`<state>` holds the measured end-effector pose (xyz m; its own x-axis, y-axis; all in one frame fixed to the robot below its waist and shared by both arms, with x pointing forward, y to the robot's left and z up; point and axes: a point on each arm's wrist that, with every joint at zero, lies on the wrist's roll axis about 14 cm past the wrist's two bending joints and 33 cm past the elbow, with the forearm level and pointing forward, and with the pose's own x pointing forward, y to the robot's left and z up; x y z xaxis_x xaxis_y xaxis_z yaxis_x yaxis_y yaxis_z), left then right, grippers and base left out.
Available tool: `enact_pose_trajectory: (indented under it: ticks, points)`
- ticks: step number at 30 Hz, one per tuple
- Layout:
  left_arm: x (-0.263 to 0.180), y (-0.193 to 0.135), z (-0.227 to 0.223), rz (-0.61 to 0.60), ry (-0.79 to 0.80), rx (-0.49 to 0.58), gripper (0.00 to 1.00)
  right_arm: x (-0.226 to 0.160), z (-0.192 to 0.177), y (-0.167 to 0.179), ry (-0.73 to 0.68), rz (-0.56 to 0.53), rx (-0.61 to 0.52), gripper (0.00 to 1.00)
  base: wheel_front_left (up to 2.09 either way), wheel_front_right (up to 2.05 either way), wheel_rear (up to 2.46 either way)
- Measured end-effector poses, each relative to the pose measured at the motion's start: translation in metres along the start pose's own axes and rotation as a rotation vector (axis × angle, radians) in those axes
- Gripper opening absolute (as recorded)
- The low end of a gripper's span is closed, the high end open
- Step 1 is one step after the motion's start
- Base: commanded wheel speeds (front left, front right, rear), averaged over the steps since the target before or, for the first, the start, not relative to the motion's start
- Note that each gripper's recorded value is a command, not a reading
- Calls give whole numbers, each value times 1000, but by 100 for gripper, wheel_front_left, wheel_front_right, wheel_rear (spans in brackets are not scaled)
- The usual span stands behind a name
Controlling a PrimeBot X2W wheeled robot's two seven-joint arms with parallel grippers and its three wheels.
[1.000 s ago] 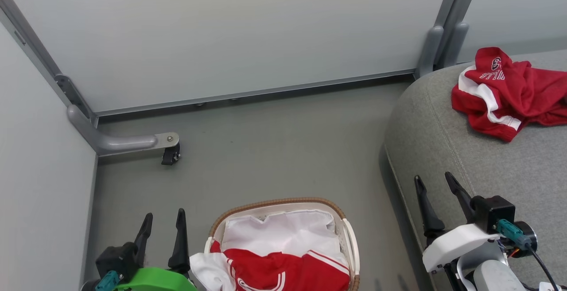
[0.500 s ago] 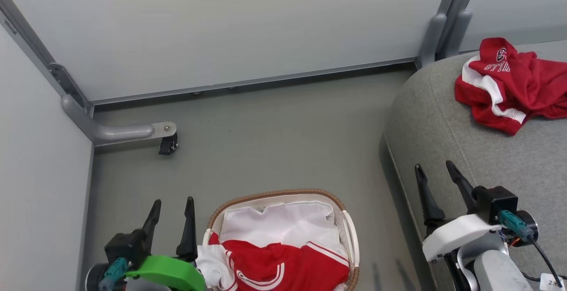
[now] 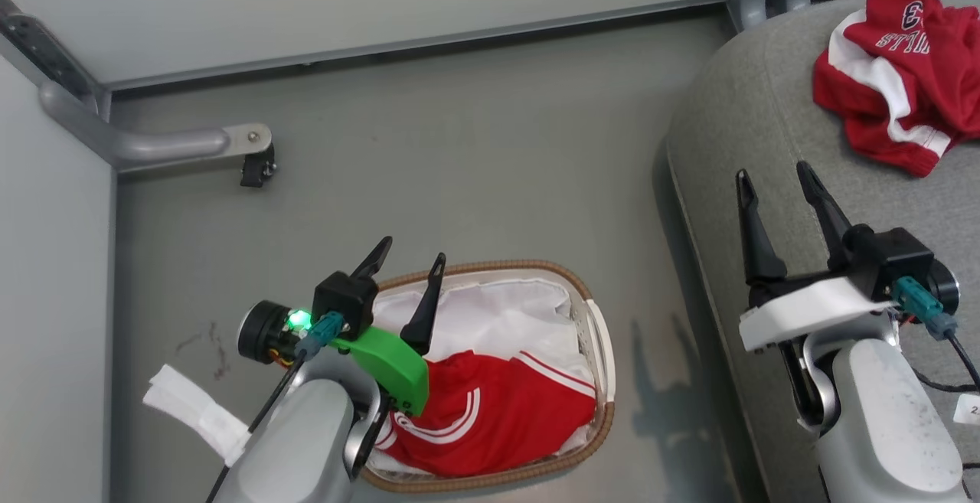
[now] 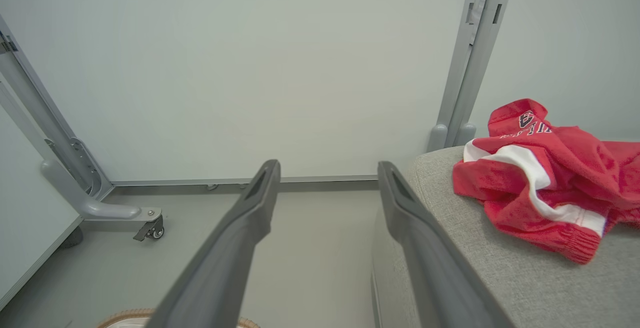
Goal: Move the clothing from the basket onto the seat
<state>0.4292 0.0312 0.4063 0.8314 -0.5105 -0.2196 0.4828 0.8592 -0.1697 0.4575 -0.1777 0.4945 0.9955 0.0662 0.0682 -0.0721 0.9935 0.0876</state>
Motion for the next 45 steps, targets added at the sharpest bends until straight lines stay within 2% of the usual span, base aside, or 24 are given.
enact_pose_trajectory:
  ticks: [7, 12, 27, 32, 45]
  points:
    - [35, -17, -62, -140, 212, 58, 100, 32, -10, -10, -12, -10, -23, 100, 0, 0, 0]
    - [48, -23, -111, -205, 351, 55, 100, 49, -18, -20, -25, -22, -38, 100, 0, 0, 0]
    - [30, -87, -246, -494, 722, -23, 100, 62, -75, -61, 56, -96, -65, 100, 0, 0, 0]
    - [29, -85, -273, -519, 783, -31, 100, 58, -90, -73, 93, -118, -78, 100, 0, 0, 0]
    - [37, -73, -318, -477, 863, -57, 100, 53, -103, -90, 125, -146, -113, 100, 0, 0, 0]
